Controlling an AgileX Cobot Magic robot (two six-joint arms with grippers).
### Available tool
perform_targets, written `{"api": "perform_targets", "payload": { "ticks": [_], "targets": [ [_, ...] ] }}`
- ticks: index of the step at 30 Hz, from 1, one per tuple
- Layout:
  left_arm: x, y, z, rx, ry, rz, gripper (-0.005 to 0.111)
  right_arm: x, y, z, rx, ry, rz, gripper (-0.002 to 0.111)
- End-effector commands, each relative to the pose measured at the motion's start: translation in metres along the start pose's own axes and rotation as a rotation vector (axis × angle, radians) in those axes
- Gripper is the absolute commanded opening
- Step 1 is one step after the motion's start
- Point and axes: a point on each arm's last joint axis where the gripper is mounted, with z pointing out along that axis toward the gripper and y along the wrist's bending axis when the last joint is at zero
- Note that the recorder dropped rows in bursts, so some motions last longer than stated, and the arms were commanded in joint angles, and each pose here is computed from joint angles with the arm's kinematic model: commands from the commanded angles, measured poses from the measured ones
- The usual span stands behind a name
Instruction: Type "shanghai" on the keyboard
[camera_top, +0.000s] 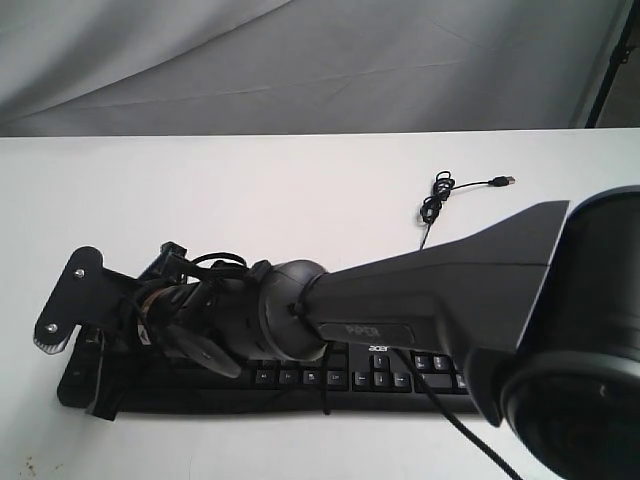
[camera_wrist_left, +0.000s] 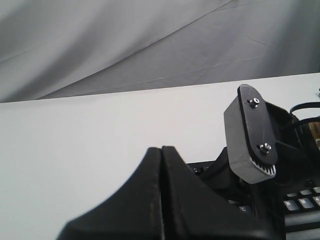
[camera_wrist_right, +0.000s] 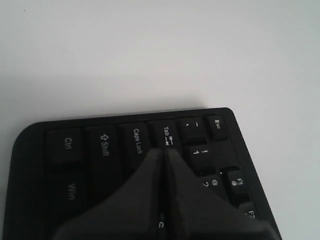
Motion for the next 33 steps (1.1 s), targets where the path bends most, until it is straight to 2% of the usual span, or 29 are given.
{"api": "perform_targets", "payload": {
  "ticks": [1, 26, 33],
  "targets": [
    [0.001, 0.000, 0.000, 0.002, -0.002, 0.002, 0.000, 0.003, -0.002, 0.003, 0.005, -0.003, -0.015, 0.000],
    [0.001, 0.000, 0.000, 0.002, -0.002, 0.002, 0.000, 0.012, 0.002, 0.008, -0.013, 0.046, -0.022, 0.000],
    [0.001, 0.000, 0.000, 0.002, -0.002, 0.002, 0.000, -0.013, -0.010, -0.017, 0.012, 0.017, -0.092, 0.000]
  ]
}}
